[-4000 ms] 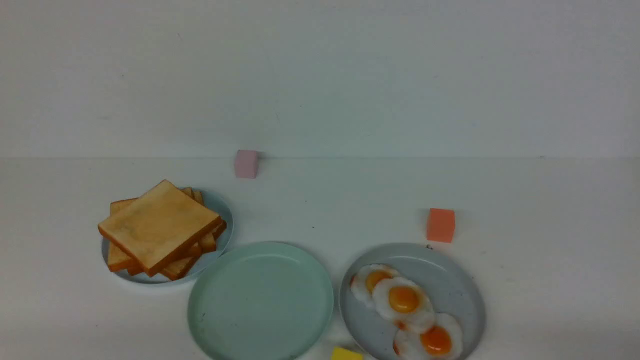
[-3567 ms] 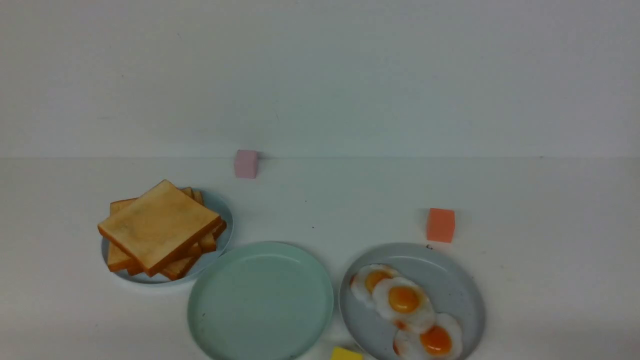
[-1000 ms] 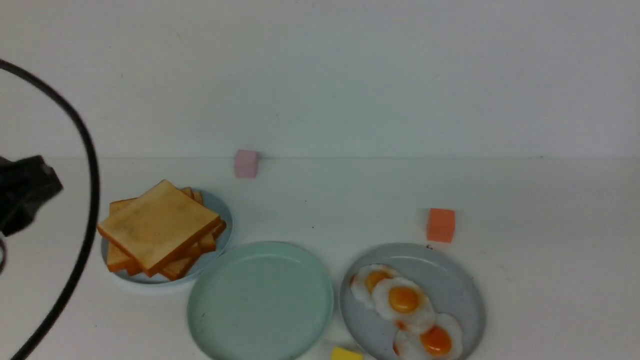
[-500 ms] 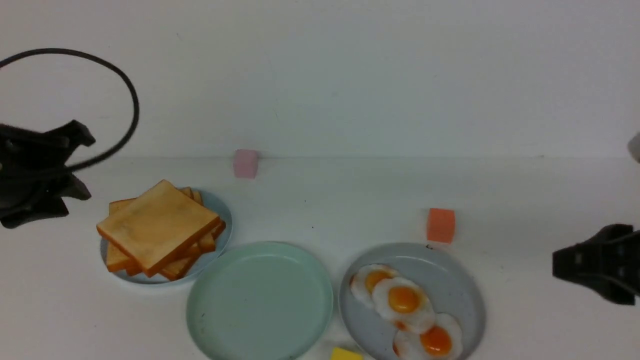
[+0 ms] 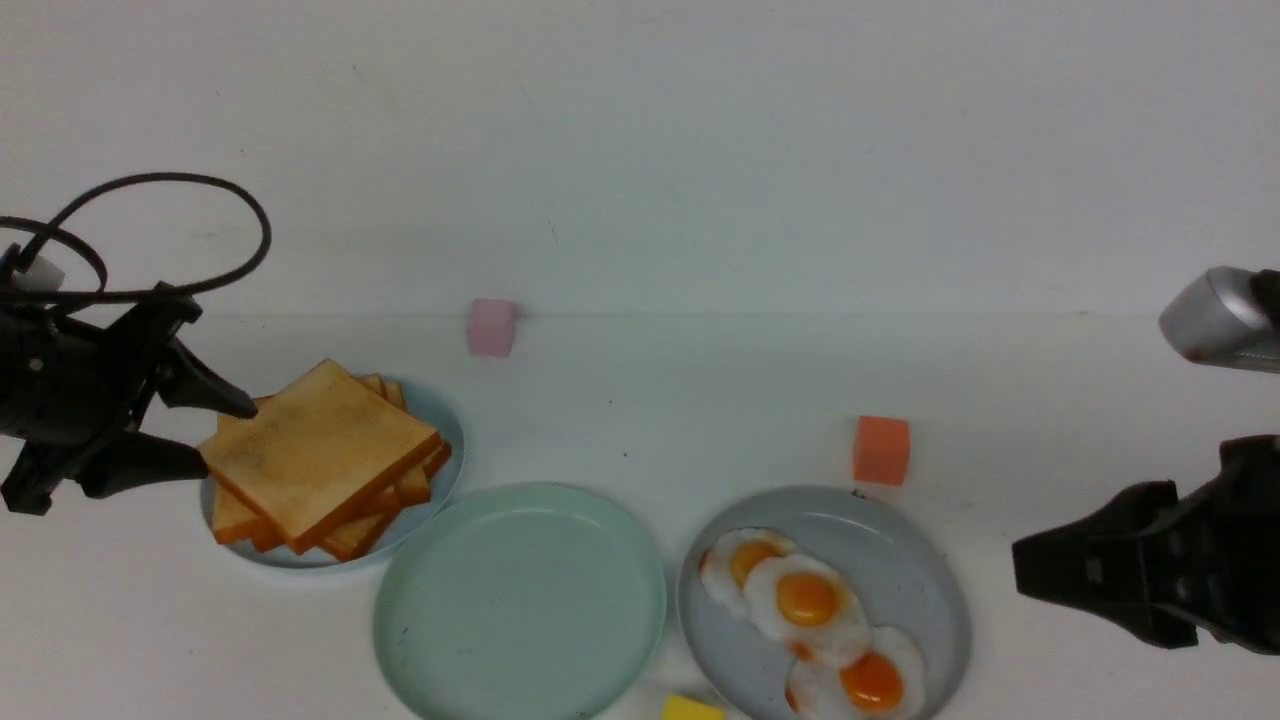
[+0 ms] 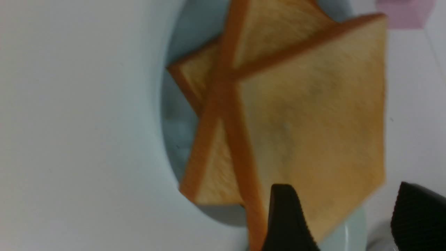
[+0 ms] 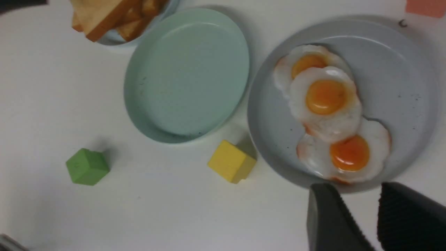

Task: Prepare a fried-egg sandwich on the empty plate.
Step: Use the left arm to grab a slice of bread, then use the left arm to put a slice of bread into the empty plate in the middle

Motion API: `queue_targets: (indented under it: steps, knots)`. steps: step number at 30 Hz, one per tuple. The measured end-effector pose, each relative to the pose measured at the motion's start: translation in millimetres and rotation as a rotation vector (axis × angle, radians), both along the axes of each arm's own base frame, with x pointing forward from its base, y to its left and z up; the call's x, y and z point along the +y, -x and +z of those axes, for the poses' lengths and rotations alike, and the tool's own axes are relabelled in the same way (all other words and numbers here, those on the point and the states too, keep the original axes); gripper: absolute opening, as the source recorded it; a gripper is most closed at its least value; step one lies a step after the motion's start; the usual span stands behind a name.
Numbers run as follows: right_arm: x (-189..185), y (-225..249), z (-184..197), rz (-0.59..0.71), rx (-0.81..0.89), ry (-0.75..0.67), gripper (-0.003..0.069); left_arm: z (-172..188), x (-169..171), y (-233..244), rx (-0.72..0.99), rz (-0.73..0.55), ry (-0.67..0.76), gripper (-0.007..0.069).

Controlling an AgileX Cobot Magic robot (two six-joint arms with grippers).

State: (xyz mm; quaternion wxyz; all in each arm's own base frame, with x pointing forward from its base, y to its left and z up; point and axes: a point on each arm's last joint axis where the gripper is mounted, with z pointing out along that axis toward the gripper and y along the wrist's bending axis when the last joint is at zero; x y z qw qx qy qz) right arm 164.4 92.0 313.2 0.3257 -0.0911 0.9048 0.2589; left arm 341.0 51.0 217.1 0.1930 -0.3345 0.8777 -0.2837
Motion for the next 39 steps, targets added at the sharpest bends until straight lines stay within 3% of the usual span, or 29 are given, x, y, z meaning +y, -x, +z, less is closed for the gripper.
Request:
queue_targets:
  steps: [15,20,25,29,33,39]
  knots:
    - [2,0,1,-0.003,0.006,-0.030,0.0241,-36,7,-16,0.043,0.088,0.026,0.0405]
    - [2,0,1,-0.004,0.005,-0.030,0.0241,-44,8,-20,0.037,0.084,0.038,0.0309]
    - [2,1,1,-0.001,0.010,-0.029,0.0241,-42,7,-21,0.021,0.083,0.046,0.0125]
    - [2,2,0,0.006,0.022,-0.025,0.0241,-34,7,-20,0.000,0.077,0.036,0.0043]
    - [2,2,0,0.009,0.027,-0.023,0.0241,-9,5,-17,-0.088,0.021,-0.014,0.0042]
    - [2,2,0,0.009,0.028,-0.023,0.0241,34,-13,-9,-0.258,-0.240,-0.104,0.0042]
